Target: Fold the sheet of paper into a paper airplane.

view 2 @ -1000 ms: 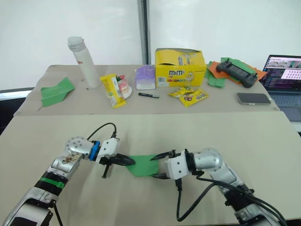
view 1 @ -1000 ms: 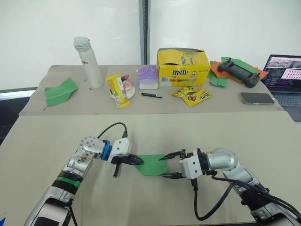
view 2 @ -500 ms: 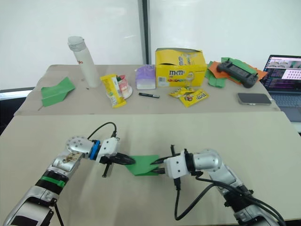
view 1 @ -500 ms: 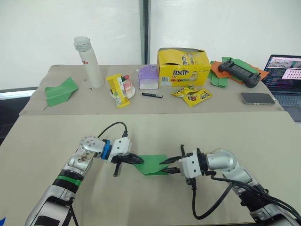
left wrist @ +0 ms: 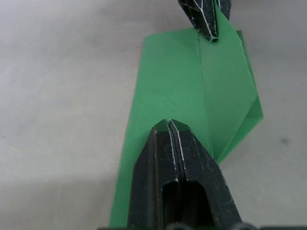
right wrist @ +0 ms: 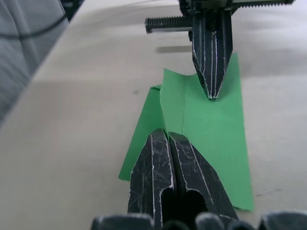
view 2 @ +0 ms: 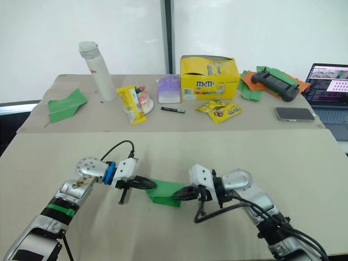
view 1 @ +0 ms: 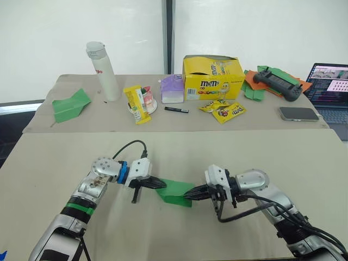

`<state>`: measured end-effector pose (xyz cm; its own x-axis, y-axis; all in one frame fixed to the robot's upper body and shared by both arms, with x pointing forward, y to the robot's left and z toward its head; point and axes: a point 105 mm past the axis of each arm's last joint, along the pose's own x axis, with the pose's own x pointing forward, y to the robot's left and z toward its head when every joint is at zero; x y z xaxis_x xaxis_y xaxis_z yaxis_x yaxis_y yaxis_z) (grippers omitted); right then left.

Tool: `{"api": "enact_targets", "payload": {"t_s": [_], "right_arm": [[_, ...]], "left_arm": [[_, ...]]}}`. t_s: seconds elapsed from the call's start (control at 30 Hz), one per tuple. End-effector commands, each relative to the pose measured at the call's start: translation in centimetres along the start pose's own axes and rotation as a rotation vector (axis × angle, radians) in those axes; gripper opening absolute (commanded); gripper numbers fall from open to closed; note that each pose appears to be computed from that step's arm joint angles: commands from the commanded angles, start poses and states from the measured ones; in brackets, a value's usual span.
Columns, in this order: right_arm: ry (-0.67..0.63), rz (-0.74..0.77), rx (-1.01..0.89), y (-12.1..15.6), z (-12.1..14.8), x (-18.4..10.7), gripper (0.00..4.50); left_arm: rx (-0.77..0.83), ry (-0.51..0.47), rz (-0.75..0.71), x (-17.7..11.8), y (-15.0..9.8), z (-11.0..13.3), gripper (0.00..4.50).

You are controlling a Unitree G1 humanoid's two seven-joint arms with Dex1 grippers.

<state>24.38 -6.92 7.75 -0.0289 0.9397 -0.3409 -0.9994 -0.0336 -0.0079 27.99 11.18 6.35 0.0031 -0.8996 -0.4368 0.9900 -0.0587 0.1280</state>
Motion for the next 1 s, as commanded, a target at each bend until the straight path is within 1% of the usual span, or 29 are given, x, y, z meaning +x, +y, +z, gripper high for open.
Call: {"api": "enact_targets", "payload": {"t_s": [0.03, 0.23, 0.37, 0.53, 0.63, 0.8, 0.9, 1.0], "right_arm": [[-0.026, -0.017, 0.083, -0.3, 0.8, -0.2, 0.02], [-0.036, -0.078, 0.217, -1.6, 0.6, -0.5, 0.02], [-0.071, -0.107, 0.339, -2.5, 0.8, -0.9, 0.02], [-0.048, -0.121, 0.379, -2.8, 0.2, -0.8, 0.02], [-0.033, -0.136, 0.442, -2.9, -0.6, -0.6, 0.02], [-0.045, -0.165, 0.52, -3.4, -1.0, -0.6, 0.02], [-0.036, -0.171, 0.55, -3.5, -1.3, -0.5, 0.02], [-0.023, -0.172, 0.592, -3.5, -1.8, -0.4, 0.02]], "left_arm": [[-0.064, -0.016, -0.039, 0.6, -1.2, -0.4, 0.0], [-0.068, -0.008, -0.037, 0.6, -1.2, -0.5, 0.0], [-0.059, -0.01, -0.023, 0.9, -1.1, -0.4, 0.0], [-0.061, -0.017, -0.008, 1.0, -1.1, -0.3, 0.0], [-0.057, -0.019, 0.027, 0.7, -0.8, -0.2, 0.0], [-0.055, -0.027, 0.066, 0.2, -0.7, 0.0, 0.0], [-0.027, -0.031, 0.136, -0.5, 0.1, 0.3, 0.0], [0.007, -0.057, 0.214, -1.3, 1.1, 1.1, 0.0]]}}
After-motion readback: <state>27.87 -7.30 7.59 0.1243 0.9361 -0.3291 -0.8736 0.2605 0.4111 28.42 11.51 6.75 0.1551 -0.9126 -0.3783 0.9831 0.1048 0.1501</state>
